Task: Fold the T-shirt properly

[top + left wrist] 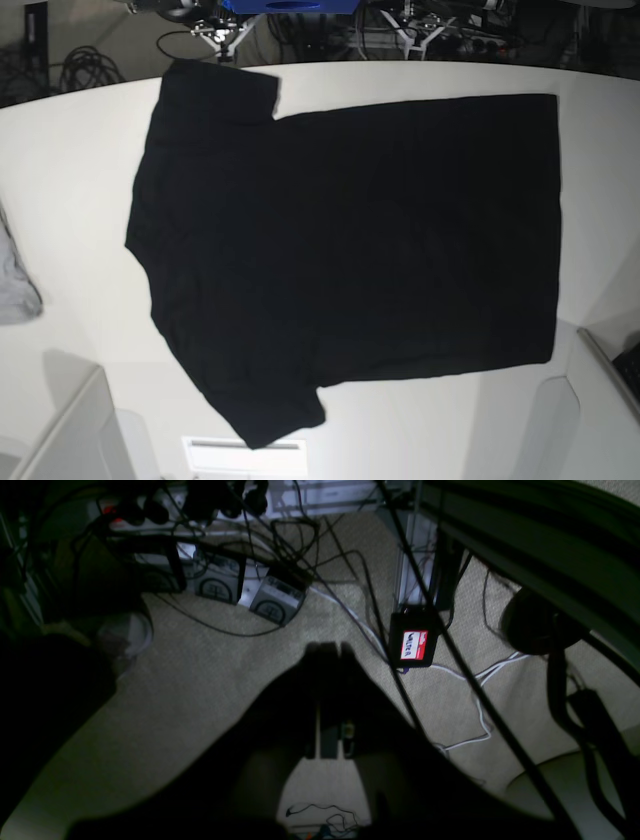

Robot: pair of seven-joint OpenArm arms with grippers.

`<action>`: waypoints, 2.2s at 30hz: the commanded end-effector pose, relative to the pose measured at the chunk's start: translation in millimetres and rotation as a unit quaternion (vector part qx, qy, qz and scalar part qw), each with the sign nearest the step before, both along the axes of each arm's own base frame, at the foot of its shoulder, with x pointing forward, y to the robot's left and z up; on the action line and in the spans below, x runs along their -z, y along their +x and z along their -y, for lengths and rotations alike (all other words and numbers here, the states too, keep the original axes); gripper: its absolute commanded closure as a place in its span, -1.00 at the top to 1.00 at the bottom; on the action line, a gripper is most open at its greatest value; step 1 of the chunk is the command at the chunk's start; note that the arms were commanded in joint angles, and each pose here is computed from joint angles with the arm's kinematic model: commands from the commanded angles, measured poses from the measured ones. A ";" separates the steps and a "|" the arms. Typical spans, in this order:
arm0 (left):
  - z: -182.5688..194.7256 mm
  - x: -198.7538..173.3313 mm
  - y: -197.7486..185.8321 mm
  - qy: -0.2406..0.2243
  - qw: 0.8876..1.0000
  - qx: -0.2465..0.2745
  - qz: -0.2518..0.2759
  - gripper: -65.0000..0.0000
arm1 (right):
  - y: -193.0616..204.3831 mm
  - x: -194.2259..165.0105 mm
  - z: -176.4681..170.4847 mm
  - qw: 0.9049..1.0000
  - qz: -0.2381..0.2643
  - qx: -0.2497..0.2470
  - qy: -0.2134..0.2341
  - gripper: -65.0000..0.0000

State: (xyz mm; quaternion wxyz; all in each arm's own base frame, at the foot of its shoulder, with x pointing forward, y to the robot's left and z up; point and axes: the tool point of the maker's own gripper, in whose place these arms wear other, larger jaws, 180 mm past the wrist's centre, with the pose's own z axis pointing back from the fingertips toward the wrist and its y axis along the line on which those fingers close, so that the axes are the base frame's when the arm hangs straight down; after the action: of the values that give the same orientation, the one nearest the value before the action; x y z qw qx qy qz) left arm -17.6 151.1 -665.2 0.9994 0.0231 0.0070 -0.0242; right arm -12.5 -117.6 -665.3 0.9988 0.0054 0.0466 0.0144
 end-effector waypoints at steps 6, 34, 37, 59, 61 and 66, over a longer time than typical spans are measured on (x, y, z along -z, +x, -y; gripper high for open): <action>0.0 -0.3 -8.4 0.002 1.000 0.001 -0.008 -0.99 | -6.0 -0.2 1.1 1.000 -0.005 -0.002 0.002 -1.00; 2.0 -1.9 -16.2 -0.001 1.000 0.000 0.012 -0.35 | -28.1 -1.0 2.3 1.000 -0.009 -0.007 0.001 -1.00; 2.0 -2.6 -27.4 -0.001 1.000 0.000 0.004 -0.88 | -35.2 -1.5 2.3 1.000 -0.014 -0.007 0.001 -1.00; -40.2 -61.7 -100.1 0.012 0.987 0.054 0.151 -1.00 | -71.3 -49.7 46.6 0.994 0.099 -0.009 -0.034 -1.00; -46.6 -73.6 -102.5 0.014 0.984 0.061 0.169 -1.00 | -70.4 -61.3 58.9 0.992 0.116 0.015 -0.051 -1.00; -57.1 -100.2 -106.7 0.016 0.978 0.077 0.195 -1.00 | -62.3 -89.3 86.6 0.986 0.136 0.037 -0.084 -1.00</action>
State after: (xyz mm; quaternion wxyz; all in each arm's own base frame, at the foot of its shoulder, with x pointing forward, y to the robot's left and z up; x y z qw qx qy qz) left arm -122.1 208.7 -568.5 0.9773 0.0461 -0.1841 -0.0941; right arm -76.9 -202.0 -578.3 0.9934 -0.0778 -0.0794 -0.0270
